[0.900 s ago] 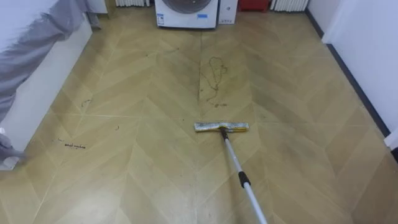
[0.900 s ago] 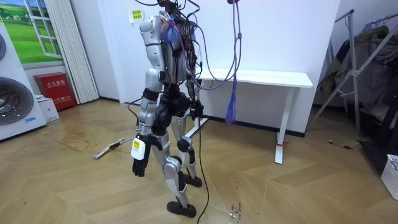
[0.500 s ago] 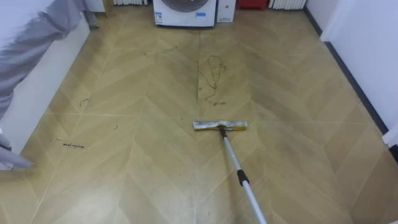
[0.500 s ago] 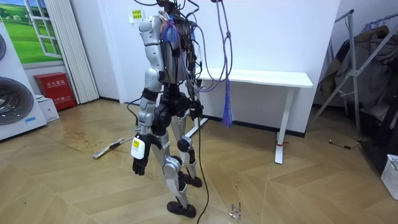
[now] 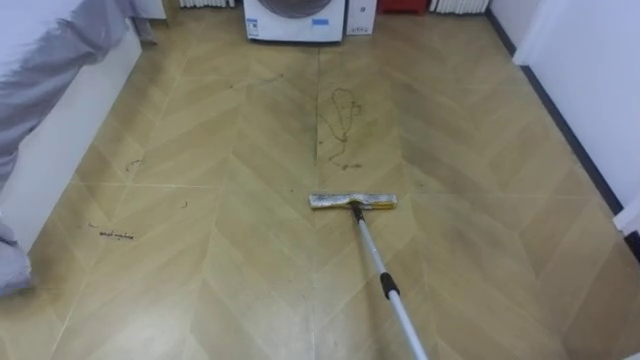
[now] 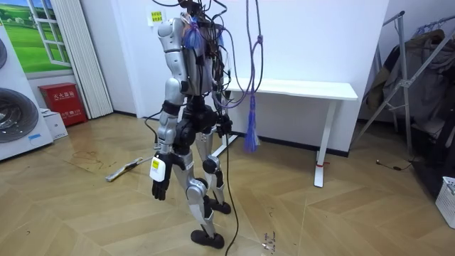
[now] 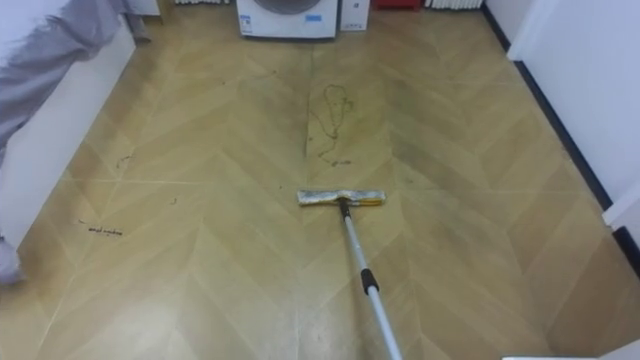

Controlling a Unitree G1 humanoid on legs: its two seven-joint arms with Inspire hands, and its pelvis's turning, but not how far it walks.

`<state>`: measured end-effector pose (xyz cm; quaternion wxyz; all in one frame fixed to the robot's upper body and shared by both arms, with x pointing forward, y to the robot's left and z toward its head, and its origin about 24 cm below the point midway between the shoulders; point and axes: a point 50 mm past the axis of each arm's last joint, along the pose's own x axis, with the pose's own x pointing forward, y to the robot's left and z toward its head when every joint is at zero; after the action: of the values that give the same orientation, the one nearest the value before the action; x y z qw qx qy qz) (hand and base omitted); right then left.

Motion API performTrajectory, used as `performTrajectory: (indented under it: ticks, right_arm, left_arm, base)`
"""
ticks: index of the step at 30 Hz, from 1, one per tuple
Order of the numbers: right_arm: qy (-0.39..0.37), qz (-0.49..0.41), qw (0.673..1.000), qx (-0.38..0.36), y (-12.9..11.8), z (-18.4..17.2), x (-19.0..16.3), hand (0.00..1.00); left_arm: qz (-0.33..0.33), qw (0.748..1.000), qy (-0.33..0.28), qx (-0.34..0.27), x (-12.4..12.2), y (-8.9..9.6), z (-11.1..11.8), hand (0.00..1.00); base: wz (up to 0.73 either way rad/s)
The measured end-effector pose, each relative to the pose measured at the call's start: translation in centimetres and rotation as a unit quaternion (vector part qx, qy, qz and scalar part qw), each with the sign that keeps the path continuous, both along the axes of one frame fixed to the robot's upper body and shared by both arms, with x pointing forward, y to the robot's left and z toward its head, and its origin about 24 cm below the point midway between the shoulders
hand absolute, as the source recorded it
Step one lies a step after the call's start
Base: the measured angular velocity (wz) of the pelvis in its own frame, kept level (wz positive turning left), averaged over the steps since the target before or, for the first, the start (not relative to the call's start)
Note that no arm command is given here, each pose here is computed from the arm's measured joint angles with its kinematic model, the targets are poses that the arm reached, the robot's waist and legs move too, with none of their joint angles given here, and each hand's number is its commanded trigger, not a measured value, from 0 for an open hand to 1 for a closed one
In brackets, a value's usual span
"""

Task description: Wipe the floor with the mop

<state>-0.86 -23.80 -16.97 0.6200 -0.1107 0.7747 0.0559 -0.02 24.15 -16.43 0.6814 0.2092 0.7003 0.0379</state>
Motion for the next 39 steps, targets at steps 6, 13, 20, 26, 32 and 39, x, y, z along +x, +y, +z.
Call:
performTrajectory:
  ticks: [6,13,20,26,32,39]
  right_arm:
    - [-0.007,-0.003,1.0,-0.005,0.0,0.0,0.3,1.0]
    - [-0.035,-0.003,0.999,-0.015,-0.1,0.0,2.3,1.0]
    - [-0.077,-0.007,0.996,-0.032,-0.1,0.0,4.5,1.0]
    - [-0.092,-0.039,0.994,-0.051,-0.6,0.1,4.3,1.0]
    - [-0.078,-0.079,0.991,-0.07,-1.2,0.2,2.8,1.0]
    - [-0.101,-0.084,0.987,-0.093,-1.4,0.3,4.2,1.0]
  left_arm:
    - [-0.005,1.0,-0.004,0.002,0.4,0.0,0.0,0.0]
    - [-0.018,1.0,-0.013,0.003,2.2,-0.1,-0.1,0.0]
    - [-0.036,0.998,-0.055,0.003,5.6,-0.4,0.0,0.0]
    - [-0.046,0.997,-0.063,0.013,6.5,-0.5,0.0,0.0]
    - [-0.026,0.998,-0.058,0.022,5.7,-0.6,-0.1,0.0]
    - [0.001,0.997,-0.071,0.02,5.8,-1.5,-0.3,0.0]
  base:
    - [0.02]
    - [0.0]
    - [0.02]
    - [0.15]
    - [0.1]
    - [0.0]
